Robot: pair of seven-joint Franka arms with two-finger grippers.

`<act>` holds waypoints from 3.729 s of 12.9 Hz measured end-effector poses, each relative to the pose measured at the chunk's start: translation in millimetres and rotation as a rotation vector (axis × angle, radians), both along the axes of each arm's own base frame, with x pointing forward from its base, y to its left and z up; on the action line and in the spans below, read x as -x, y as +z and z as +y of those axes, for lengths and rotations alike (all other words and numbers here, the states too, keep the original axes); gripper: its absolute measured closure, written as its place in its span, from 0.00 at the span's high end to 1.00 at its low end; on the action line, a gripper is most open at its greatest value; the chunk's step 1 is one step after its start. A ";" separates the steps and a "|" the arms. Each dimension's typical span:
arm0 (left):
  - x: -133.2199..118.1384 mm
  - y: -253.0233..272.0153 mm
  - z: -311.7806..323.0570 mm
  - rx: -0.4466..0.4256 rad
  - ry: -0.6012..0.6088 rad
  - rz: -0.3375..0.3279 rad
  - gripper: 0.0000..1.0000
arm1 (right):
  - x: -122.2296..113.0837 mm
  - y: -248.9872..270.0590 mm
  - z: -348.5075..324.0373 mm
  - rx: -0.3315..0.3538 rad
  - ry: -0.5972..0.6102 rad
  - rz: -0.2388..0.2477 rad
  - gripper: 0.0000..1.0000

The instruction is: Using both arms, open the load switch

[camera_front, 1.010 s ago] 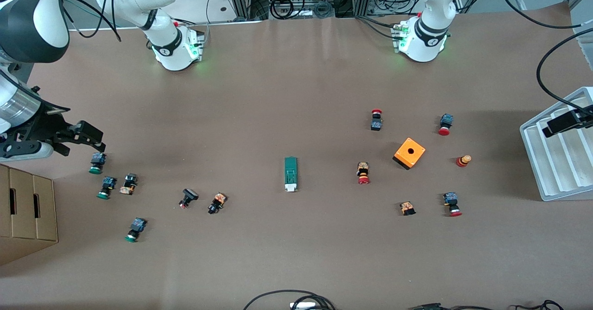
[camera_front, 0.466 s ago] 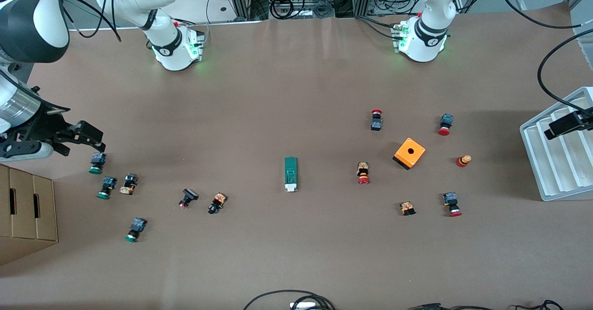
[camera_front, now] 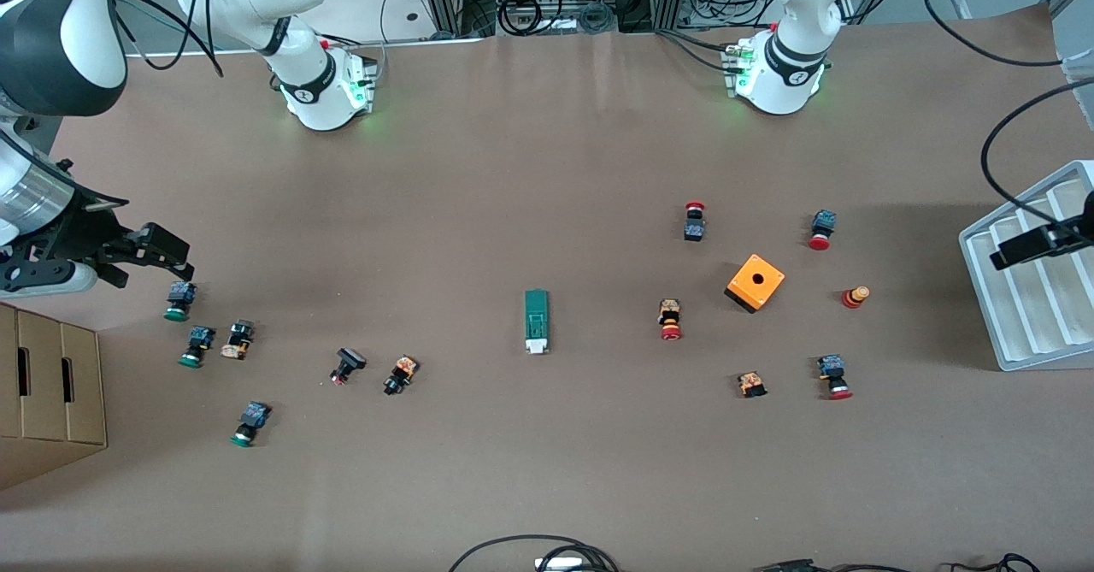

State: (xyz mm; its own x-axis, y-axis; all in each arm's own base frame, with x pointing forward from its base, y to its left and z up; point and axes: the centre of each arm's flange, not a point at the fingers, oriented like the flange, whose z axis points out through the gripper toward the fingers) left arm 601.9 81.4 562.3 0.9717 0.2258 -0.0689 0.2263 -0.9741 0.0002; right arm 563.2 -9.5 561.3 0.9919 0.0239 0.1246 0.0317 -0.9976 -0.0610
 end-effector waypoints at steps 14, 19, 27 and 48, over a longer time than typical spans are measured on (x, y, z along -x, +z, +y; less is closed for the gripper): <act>-21.6 -38.4 -38.4 -0.033 -0.086 0.042 1.00 | 0.0 0.0 0.1 0.000 0.000 0.000 1.00; -26.0 -36.5 -75.6 -0.059 -0.151 0.017 1.00 | 0.0 0.0 0.2 0.000 0.000 0.000 1.00; -54.2 -75.4 -150.4 -0.084 -0.280 -0.091 1.00 | 0.0 0.1 0.2 0.000 0.000 0.000 1.00; 85.8 -156.2 -469.4 -0.147 -0.149 -0.519 1.00 | 0.0 0.2 0.6 0.000 0.001 0.000 1.00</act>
